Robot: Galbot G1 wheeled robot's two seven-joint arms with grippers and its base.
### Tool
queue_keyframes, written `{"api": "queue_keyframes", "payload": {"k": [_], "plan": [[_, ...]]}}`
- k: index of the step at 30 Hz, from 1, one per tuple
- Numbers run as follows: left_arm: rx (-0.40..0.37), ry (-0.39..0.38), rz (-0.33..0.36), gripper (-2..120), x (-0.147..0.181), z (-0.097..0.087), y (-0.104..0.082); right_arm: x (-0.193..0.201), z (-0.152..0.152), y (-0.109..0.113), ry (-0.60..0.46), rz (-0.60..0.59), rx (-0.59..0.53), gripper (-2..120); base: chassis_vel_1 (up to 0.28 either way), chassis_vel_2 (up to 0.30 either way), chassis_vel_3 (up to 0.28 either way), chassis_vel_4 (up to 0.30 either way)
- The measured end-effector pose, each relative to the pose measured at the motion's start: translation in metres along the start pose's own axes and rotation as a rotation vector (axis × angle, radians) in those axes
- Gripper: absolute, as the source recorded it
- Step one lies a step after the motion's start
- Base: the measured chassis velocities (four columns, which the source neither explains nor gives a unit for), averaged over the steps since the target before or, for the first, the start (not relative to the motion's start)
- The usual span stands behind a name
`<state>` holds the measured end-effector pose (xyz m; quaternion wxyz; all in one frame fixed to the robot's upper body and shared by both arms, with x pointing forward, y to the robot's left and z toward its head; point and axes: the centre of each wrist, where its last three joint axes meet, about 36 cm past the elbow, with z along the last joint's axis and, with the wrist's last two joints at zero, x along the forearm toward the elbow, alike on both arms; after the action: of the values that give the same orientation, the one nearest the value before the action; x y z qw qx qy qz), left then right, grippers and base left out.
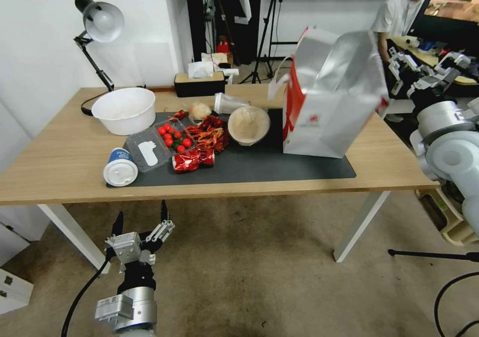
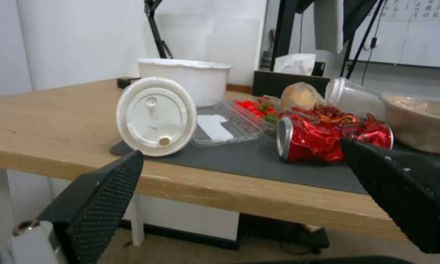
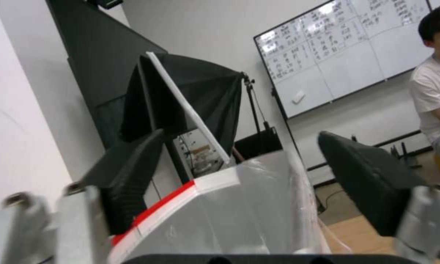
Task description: Pick up the food delivery bag from the floor and place it on the table.
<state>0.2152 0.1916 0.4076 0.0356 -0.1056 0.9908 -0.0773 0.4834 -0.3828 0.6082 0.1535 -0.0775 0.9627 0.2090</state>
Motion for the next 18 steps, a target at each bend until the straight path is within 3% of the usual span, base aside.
{"api": "queue_keyframes", "payload": {"k": [2, 5, 15, 18], "plan": [[0.001, -0.003, 0.001, 100, 0.0, -0.001, 0.0, 0.005, 0.002, 0.001, 0.012, -0.004, -0.002, 96, 0.0, 0.0, 0.0, 0.0], [0.002, -0.007, 0.004, 100, 0.0, -0.003, 0.0, 0.007, 0.004, 0.002, 0.018, -0.004, -0.003, 100, 0.0, 0.0, 0.0, 0.0], [0.002, -0.013, 0.006, 100, -0.001, -0.005, 0.0, 0.016, 0.007, 0.0, 0.03, 0.001, 0.016, 100, 0.0, 0.0, 0.0, 0.0], [0.001, -0.017, 0.009, 100, -0.002, -0.006, 0.0, 0.026, 0.012, 0.001, 0.025, -0.01, 0.101, 100, 0.0, 0.0, 0.0, 0.0]]}}
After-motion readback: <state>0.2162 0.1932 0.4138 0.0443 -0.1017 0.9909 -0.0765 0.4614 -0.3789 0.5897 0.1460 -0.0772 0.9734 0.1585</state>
